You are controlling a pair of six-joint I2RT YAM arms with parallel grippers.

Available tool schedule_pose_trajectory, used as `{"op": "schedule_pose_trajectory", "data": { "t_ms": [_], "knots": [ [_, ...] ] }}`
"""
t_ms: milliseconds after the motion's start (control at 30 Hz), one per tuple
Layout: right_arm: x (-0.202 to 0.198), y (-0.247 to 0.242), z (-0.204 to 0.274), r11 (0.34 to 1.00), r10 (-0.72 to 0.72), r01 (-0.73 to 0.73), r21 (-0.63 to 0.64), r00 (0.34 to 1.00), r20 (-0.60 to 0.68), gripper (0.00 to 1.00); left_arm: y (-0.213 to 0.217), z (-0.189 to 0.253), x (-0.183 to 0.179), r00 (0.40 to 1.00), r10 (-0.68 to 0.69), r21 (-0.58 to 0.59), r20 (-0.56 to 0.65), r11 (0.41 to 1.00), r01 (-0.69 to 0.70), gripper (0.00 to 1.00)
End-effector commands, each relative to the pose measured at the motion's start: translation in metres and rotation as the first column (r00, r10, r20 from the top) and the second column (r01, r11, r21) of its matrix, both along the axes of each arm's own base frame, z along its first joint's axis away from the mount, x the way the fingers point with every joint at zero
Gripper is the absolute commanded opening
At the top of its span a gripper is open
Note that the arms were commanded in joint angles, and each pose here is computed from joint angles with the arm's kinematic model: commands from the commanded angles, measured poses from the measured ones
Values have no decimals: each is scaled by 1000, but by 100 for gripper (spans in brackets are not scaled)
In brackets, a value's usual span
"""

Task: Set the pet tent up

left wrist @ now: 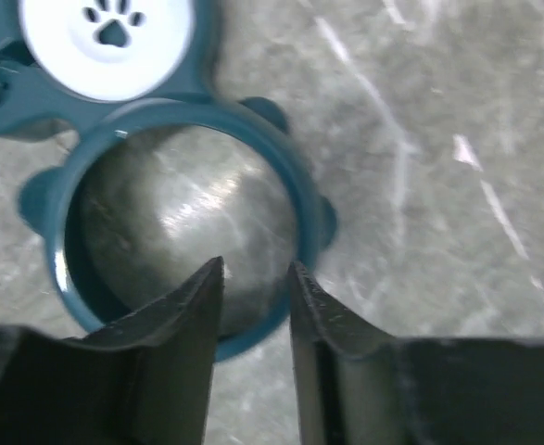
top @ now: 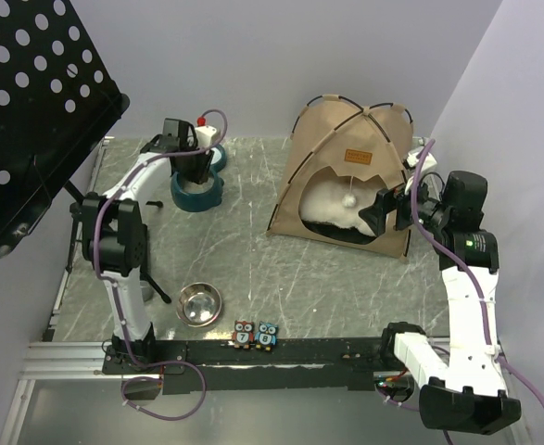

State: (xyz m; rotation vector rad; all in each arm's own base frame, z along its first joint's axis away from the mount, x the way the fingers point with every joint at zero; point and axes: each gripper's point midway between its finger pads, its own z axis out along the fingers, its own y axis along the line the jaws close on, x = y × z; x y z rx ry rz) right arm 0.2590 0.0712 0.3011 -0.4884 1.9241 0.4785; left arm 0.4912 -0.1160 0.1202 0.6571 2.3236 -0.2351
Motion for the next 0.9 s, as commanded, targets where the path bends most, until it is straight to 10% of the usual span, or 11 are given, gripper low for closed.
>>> {"op": "schedule_pose_trajectory", "data": {
  "t_ms": [0, 267, 633, 867],
  "knots": [
    [-5, 6, 9, 1000, 18, -19, 18, 999, 28, 100, 18, -19, 21, 999, 32, 80, 3, 996, -32, 36],
    [-11, 5, 13, 1000, 2, -2, 24, 1000, 28, 99, 21, -42, -13, 995, 6, 104, -102, 995, 5, 26],
    [-28, 10, 16, 999, 7, -8, 40, 999, 38, 100, 2, -52, -185, 949, 29, -124, -313, 990, -71, 21],
    [-29, 12, 17, 997, 6, -7, 72, 1000, 19, 100, -25, -25, -225, 922, -79, -187, -379, 982, 7, 25]
  ]
}}
